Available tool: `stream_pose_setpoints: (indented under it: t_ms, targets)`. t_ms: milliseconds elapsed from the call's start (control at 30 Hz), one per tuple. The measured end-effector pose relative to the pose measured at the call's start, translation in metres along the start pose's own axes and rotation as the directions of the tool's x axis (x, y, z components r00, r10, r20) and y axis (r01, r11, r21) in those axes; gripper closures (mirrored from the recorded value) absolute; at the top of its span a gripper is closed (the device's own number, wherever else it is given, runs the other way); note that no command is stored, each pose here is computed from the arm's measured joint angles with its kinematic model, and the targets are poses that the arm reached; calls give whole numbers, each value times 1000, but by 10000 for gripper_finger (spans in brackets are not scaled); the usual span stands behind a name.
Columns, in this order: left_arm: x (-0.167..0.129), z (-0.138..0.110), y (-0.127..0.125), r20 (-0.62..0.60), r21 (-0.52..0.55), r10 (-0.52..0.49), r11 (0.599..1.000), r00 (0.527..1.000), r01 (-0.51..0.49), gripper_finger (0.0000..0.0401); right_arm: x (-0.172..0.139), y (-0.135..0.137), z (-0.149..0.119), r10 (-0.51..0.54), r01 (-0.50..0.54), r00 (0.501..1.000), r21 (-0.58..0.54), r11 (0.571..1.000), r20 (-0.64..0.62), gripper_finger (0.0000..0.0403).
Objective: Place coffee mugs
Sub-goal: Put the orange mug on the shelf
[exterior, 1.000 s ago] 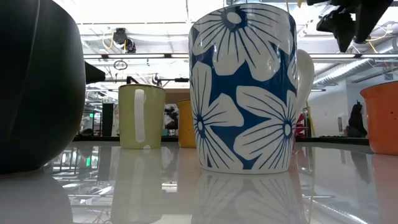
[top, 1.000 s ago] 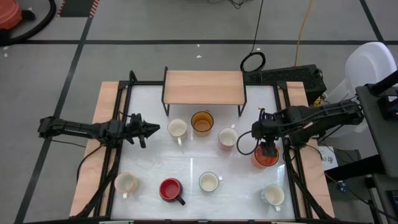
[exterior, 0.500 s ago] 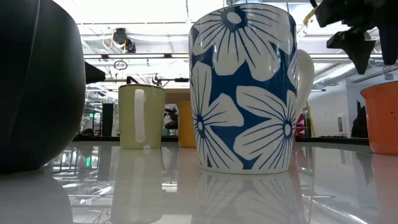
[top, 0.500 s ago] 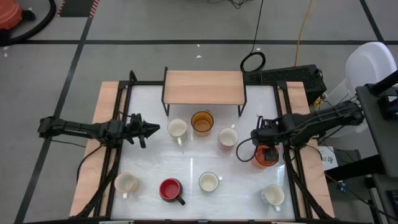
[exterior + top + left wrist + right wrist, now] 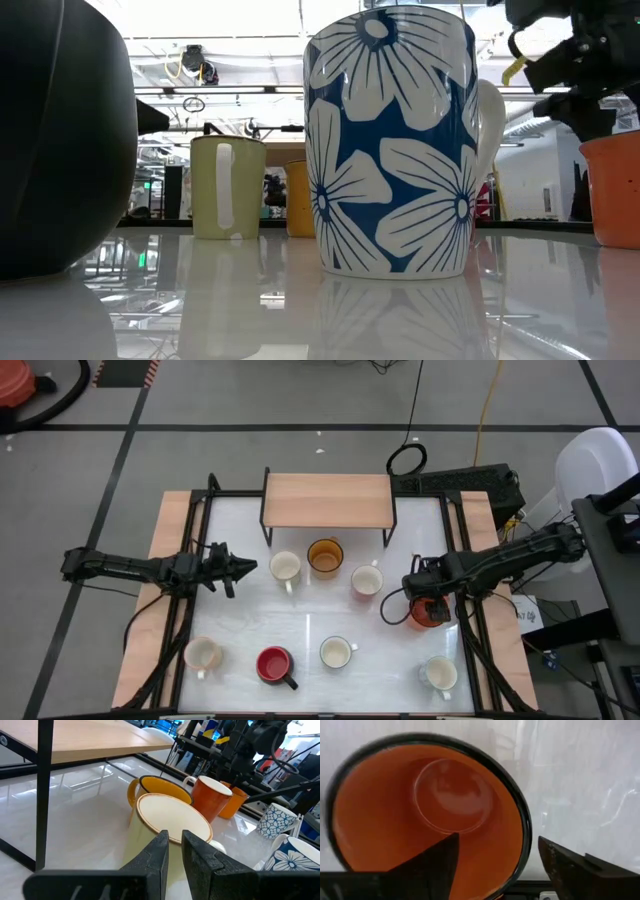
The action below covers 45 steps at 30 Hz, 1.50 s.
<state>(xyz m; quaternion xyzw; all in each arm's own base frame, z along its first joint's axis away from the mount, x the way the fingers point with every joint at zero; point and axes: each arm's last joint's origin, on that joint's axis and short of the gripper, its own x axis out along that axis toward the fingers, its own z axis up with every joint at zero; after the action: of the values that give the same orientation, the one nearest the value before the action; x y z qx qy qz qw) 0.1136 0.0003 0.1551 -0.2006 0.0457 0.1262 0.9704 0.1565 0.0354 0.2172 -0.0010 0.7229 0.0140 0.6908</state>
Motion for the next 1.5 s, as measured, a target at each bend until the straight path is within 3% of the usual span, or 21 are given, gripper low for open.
stream_pose_setpoints:
  t_ms: [233, 633, 900, 1233, 1500]
  targets:
    - [0, 0, 0, 5, 0, 10, 1000, 1000, -10, 343, 1, 0, 2, 3, -3, 1000, 1, 1000, 18, 222]
    - [0, 0, 0, 6, 0, 13, 1000, 1000, -13, 343, 1, 0, 2, -12, 13, 1000, -17, 1000, 26, 384]
    - [0, 0, 0, 7, 1, 13, 1000, 1000, -13, 343, -6, 1, 5, 2, -2, 999, -6, 1000, 51, 387]
    - [0, 0, 0, 7, 8, 13, 1000, 1000, -13, 343, -42, 2, 18, -22, 14, 981, 41, 999, 193, 398]
    - [0, 0, 0, 7, 15, 14, 1000, 1000, -14, 343, -68, 4, 17, 8, -29, 979, 103, 994, 205, 399]
